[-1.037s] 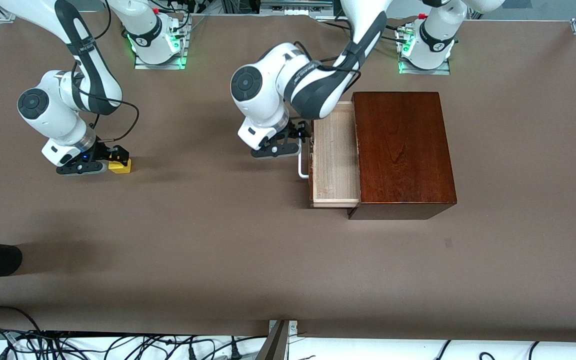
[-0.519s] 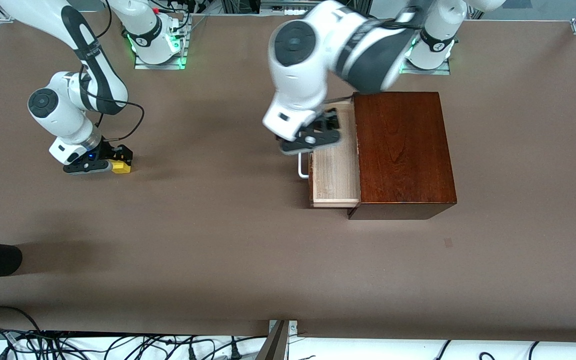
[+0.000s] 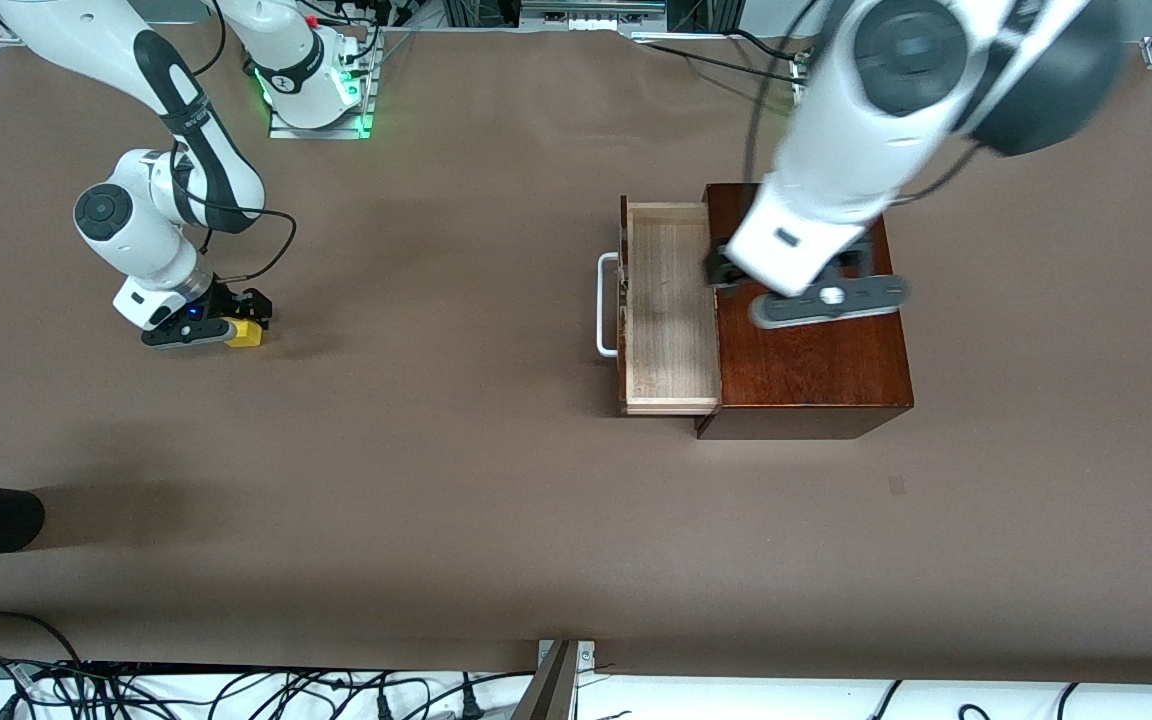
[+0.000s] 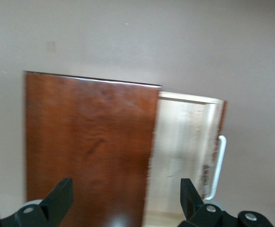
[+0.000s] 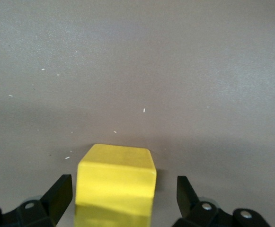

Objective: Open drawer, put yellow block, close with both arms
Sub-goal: 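Release the handle and raise the left gripper back toward its rest pose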

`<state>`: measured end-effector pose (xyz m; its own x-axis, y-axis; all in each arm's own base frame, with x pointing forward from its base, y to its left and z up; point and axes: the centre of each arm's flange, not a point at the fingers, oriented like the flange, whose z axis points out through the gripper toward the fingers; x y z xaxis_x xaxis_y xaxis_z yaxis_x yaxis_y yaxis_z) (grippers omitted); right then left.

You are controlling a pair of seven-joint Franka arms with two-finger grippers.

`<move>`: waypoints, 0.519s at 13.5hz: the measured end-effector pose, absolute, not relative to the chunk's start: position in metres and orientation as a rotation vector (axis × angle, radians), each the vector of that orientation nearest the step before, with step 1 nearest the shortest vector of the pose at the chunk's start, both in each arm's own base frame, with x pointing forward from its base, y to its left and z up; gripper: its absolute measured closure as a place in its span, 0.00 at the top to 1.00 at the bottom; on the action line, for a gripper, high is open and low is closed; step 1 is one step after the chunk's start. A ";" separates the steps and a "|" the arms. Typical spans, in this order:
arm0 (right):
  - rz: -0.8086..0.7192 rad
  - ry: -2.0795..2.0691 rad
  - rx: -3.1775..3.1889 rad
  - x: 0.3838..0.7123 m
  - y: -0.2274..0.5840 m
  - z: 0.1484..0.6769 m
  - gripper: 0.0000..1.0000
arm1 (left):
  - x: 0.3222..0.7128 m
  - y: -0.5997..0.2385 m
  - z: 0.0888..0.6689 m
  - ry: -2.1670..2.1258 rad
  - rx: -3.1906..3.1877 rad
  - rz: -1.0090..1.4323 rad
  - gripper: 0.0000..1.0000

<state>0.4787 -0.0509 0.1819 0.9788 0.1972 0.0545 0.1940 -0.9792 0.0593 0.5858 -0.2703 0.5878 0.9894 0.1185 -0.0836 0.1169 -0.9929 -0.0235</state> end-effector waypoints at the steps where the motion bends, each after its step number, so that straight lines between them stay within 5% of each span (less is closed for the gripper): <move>1: 0.093 0.310 3.070 0.478 -0.053 0.182 0.86 | 0.588 -0.242 0.596 -0.156 -3.123 0.143 1.00; 4: 0.093 0.307 3.070 0.478 -0.057 0.182 0.55 | 0.591 -0.162 0.602 -0.078 -3.143 0.182 1.00; 7: 0.096 0.307 3.069 0.479 -0.057 0.183 0.56 | 0.587 -0.101 0.590 -0.028 -3.168 0.188 1.00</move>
